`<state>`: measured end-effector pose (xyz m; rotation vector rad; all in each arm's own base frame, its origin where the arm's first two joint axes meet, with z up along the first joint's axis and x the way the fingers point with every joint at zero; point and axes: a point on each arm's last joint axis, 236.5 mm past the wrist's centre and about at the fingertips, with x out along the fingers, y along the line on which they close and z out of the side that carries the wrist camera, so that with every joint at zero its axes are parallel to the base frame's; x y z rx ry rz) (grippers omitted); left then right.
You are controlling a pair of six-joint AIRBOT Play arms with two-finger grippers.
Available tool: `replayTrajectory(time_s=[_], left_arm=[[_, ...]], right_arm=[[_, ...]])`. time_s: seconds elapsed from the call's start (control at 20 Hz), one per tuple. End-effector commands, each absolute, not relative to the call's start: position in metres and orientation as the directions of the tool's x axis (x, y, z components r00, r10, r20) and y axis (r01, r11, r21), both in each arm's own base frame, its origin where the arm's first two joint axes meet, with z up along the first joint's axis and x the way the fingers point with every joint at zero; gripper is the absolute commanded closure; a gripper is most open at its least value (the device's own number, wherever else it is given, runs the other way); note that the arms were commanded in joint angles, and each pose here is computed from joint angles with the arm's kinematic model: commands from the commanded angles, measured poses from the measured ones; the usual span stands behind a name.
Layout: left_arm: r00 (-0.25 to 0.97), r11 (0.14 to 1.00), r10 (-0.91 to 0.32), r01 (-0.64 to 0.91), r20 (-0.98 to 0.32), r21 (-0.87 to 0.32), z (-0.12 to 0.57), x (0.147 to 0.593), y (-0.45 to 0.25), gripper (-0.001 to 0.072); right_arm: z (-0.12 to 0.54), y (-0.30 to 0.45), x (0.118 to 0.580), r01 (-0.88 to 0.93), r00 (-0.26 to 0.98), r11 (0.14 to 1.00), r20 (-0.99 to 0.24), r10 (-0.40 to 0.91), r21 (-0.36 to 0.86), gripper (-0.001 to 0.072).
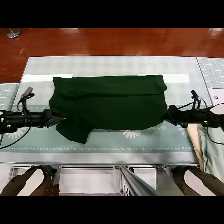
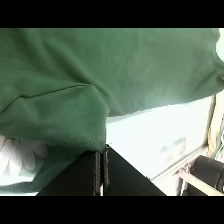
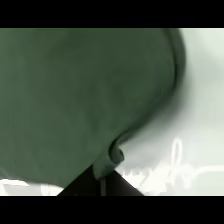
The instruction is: Fold the shirts.
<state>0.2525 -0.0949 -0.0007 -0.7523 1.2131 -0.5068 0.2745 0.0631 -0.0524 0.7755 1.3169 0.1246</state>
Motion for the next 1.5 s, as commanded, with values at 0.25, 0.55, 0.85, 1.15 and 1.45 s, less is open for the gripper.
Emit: replayTrajectory(time_s=[0.25, 0.55, 0.85, 1.15, 1.45], left_arm=[[0.246, 0.861, -0.465, -0.099, -0.851, -0.499, -0.003, 0.182, -0.057, 0.0676], [0.38, 0.815, -0.52, -0.047, -0.765, -0.577, 0.022, 0.209, -0.076, 0.0675], [0.456, 0.795, -0.498, -0.1, -0.737, -0.599, 0.025, 0.243, -0.065, 0.0676], [0.489, 0.77, -0.529, -0.069, -0.694, -0.635, 0.017, 0.325, -0.067, 0.0676], [0.434, 0.759, -0.544, -0.112, -0.718, -0.642, -0.011, 0.424, -0.071, 0.0675]], right_arm=[[0.002, 0.063, 0.198, 0.26, 0.345, 0.829, -0.85, 0.399, 0.494, 0.0693], [0.028, 0.064, 0.182, 0.273, 0.449, 0.819, -0.82, 0.355, 0.505, 0.0692], [0.034, 0.058, 0.23, 0.26, 0.552, 0.785, -0.754, 0.357, 0.562, 0.0692], [0.004, 0.044, 0.308, 0.277, 0.559, 0.748, -0.735, 0.385, 0.603, 0.0692], [-0.013, 0.023, 0.39, 0.288, 0.492, 0.76, -0.771, 0.405, 0.583, 0.0692]])
